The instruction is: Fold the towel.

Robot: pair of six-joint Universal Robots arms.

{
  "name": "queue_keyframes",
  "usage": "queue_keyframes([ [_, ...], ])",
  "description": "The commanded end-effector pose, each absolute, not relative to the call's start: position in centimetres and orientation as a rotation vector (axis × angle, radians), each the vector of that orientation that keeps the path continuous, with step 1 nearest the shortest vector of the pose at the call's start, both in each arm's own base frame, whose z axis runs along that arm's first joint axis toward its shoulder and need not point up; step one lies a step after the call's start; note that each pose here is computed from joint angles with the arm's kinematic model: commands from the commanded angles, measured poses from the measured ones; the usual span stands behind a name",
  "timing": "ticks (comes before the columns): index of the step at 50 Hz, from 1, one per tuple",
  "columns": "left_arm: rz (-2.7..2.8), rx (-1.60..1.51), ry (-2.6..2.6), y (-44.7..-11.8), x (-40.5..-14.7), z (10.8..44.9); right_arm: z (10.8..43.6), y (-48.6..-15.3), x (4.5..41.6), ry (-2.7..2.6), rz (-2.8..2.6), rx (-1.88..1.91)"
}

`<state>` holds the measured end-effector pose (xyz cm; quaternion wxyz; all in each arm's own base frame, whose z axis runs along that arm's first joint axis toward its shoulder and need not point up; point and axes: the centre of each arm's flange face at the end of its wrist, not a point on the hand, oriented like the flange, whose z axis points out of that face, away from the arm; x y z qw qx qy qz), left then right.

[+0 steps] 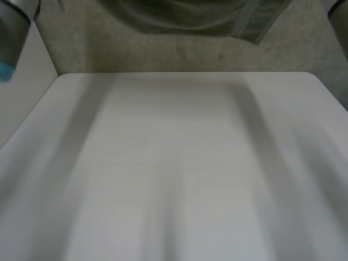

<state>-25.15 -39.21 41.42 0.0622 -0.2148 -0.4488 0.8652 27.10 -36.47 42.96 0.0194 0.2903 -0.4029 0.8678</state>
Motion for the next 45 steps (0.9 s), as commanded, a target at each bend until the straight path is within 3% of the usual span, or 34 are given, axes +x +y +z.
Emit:
queue_keyframes([
  [1, 2.365, -0.775, -1.632, -38.6, -23.9, 32.5, 36.6, -34.9, 27.4, -1.503, 2.581, 1.17],
  [2, 2.315, -0.797, -1.672, -38.5, -23.5, 30.4, 34.9, -34.6, 27.3, -1.575, 2.542, 1.206],
  [3, 2.314, -0.797, -1.673, -38.5, -23.5, 30.3, 34.9, -34.6, 27.3, -1.576, 2.541, 1.206],
  [5, 2.229, -0.833, -1.729, -37.7, -23.4, 26.5, 31.1, -34.5, 26.4, -1.731, 2.439, 1.235],
  [6, 2.229, -0.833, -1.729, -37.7, -23.4, 26.5, 31.1, -34.5, 26.4, -1.732, 2.439, 1.235],
  [8, 2.184, -0.881, -1.791, -36.9, -23.3, 23.0, 27.0, -33.6, 25.9, -1.884, 2.315, 1.281],
  [11, 2.165, -0.922, -1.822, -36.5, -23.3, 21.2, 25.0, -33.1, 25.7, -1.95, 2.245, 1.307],
  [16, 2.023, -1.125, -1.975, -34.4, -23.2, 13.6, 17.5, -30.6, 24.8, -2.147, 1.956, 1.442],
  [19, 1.98, -1.177, -2.008, -33.9, -23.2, 12.0, 15.6, -29.7, 24.4, -2.188, 1.87, 1.483],
  [21, 1.917, -1.251, -2.058, -33.2, -23.1, 9.7, 15.2, -29.4, 24.2, -2.201, 1.849, 1.488],
  [24, 1.897, -1.286, -2.072, -32.9, -23.0, 8.9, 15.2, -29.3, 23.9, -2.211, 1.84, 1.479],
  [32, 1.919, -1.28, -2.067, -33.3, -22.9, 9.1, 16.6, -29.3, 23.6, -2.182, 1.88, 1.446],
  [45, 1.96, -1.243, -2.133, -33.7, -21.9, 9.7, 16.0, -29.5, 22.5, -2.22, 1.843, 1.405],
])
